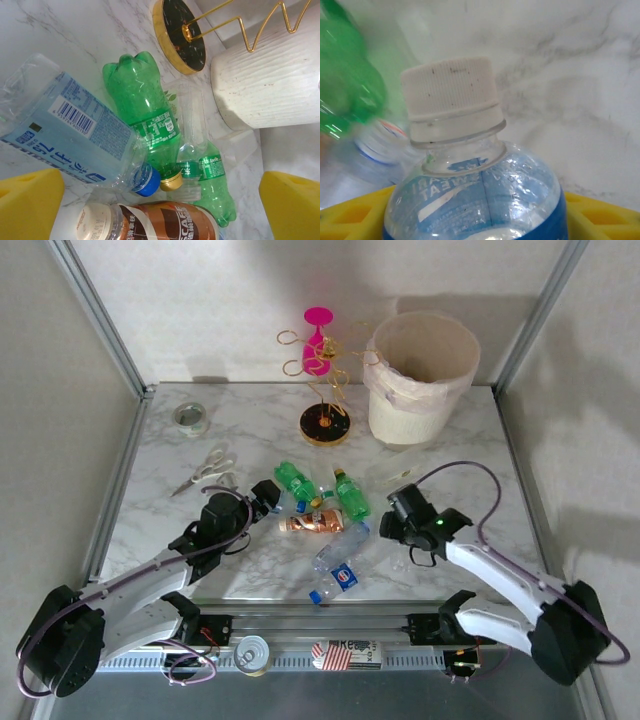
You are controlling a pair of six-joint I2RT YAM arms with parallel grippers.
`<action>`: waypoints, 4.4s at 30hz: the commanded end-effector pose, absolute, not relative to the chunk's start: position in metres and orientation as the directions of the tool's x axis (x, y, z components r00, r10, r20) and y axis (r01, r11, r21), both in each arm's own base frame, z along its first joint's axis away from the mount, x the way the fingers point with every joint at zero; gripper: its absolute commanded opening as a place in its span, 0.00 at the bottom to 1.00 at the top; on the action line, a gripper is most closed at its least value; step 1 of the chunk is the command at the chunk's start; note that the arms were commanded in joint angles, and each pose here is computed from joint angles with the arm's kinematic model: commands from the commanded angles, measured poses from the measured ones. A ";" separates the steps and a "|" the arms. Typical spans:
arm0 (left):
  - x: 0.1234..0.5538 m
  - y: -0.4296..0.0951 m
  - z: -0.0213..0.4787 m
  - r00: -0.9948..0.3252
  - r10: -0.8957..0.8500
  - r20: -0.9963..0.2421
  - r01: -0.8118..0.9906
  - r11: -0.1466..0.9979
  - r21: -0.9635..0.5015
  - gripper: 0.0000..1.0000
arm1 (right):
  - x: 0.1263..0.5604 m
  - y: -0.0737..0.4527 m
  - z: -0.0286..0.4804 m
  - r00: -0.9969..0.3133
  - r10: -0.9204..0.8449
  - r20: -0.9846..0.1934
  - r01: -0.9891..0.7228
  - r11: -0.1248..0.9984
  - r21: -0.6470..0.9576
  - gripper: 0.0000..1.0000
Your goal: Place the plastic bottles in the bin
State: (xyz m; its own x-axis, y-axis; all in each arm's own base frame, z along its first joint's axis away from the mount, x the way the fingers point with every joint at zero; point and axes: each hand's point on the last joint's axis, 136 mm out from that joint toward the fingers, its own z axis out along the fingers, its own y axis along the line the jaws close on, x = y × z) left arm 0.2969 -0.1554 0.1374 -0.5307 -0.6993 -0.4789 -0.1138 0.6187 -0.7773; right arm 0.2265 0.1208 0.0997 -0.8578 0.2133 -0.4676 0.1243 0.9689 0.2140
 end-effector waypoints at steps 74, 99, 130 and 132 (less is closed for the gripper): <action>0.282 -0.189 0.183 -0.574 -0.475 -0.667 0.118 0.758 -0.642 1.00 | 0.328 0.169 0.270 -0.488 0.442 -0.753 -0.280 0.737 0.615 0.99; 0.101 -0.325 0.104 -0.751 0.319 -0.579 0.593 0.712 -0.377 0.79 | 0.295 0.156 0.201 -0.532 0.519 -0.669 -0.126 0.733 0.669 0.99; 0.133 -0.343 0.048 -0.668 0.510 -0.542 0.607 0.794 0.000 0.76 | 0.287 0.149 0.200 -0.517 0.506 -0.691 -0.134 0.749 0.649 0.99; 0.133 -0.344 0.045 -0.666 0.513 -0.541 0.609 0.793 0.003 0.76 | 0.287 0.149 0.200 -0.517 0.505 -0.691 -0.134 0.750 0.648 0.99</action>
State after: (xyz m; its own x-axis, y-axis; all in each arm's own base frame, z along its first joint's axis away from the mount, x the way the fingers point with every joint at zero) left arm 0.1299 -0.3445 0.0452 -0.6909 0.4875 -0.5338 0.5997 0.7989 -0.0465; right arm 0.2890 0.1509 0.2029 -0.5267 0.5132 -0.6777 -0.1335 0.7374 0.6622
